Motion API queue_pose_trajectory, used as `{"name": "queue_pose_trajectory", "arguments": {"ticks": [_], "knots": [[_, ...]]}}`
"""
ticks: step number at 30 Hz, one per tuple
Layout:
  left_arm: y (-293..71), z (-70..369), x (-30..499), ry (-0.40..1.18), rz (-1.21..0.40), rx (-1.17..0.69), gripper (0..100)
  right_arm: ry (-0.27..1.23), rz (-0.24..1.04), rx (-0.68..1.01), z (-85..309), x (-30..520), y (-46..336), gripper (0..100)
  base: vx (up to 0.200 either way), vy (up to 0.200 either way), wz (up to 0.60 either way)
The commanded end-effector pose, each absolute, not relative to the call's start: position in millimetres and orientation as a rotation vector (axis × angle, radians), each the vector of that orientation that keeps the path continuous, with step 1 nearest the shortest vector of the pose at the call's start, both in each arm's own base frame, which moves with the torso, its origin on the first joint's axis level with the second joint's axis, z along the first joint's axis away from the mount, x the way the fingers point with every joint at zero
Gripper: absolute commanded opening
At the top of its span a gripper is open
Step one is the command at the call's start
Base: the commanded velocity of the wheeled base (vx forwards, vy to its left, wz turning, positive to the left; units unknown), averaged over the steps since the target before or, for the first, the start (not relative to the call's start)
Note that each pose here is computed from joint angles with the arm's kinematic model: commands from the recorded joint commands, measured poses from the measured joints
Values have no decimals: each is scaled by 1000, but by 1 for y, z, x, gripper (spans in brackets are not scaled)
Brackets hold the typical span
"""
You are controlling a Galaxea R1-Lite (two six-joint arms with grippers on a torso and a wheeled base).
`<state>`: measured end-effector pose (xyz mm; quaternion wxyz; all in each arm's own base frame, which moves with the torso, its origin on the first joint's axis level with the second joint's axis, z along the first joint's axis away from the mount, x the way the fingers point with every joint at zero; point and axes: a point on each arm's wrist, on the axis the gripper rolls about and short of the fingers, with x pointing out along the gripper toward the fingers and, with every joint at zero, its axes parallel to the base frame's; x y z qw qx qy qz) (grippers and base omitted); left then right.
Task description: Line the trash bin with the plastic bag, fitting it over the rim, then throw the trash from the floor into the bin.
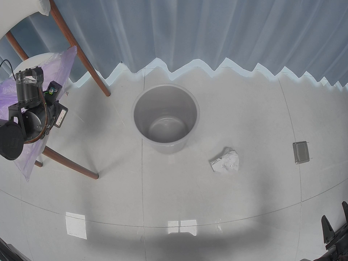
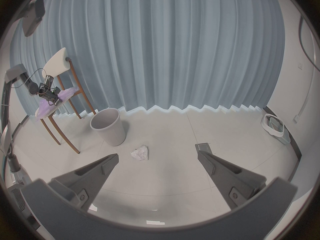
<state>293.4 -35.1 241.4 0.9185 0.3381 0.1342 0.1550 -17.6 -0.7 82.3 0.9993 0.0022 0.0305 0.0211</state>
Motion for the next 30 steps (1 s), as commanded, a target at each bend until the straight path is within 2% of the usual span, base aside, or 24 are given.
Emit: {"name": "queue_pose_trajectory", "arguments": {"ticks": [1, 8, 11, 18, 30], "knots": [[-35, 243, 292, 267, 324, 669, 0, 78, 43, 4, 77, -17, -1, 100, 0, 0, 0], [-33, 257, 277, 216, 340, 512, 0, 78, 43, 4, 77, -17, -1, 100, 0, 0, 0], [-28, 269, 255, 206, 354, 356, 0, 78, 43, 4, 77, -17, -1, 100, 0, 0, 0], [-25, 274, 220, 202, 166, 12, 0, 78, 43, 6, 77, -17, -1, 100, 0, 0, 0], [1, 253, 185, 236, 45, -557, 0, 77, 43, 8, 77, -17, -1, 100, 0, 0, 0]]}}
